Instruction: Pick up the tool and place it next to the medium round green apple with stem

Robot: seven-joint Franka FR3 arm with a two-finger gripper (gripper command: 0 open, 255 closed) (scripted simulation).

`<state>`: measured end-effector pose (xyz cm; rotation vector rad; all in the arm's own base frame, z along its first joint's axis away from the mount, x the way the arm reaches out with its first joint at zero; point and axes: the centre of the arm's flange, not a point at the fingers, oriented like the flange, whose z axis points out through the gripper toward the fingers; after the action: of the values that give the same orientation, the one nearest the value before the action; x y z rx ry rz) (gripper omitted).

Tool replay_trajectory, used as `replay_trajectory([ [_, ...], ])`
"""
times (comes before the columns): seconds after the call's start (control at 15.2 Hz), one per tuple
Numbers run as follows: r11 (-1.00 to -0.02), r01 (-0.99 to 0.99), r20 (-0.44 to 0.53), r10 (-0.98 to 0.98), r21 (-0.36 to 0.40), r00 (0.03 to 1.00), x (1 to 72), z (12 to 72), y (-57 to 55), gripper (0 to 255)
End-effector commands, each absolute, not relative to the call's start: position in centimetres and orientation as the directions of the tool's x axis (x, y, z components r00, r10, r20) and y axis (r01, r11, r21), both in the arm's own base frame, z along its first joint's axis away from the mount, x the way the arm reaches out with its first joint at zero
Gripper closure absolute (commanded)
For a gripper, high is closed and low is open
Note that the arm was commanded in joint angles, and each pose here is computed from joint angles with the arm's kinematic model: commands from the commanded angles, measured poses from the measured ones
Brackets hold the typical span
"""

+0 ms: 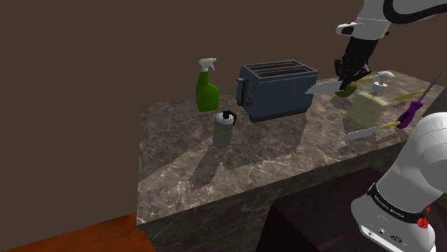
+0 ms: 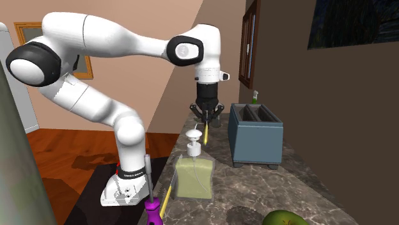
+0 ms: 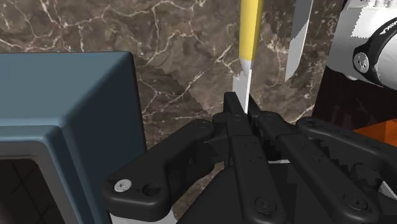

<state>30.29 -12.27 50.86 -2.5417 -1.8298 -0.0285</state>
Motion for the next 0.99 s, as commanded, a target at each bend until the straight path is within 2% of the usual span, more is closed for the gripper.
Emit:
replay_trajectory([
  [0.0, -0.316, 0.949, 0.02, 0.948, 0.002, 0.316, 29.4, 51.0, -15.0, 255],
  [0.92, -0.316, 0.949, 0.02, 0.948, 0.002, 0.316, 26.3, 51.0, -33.2, 255],
])
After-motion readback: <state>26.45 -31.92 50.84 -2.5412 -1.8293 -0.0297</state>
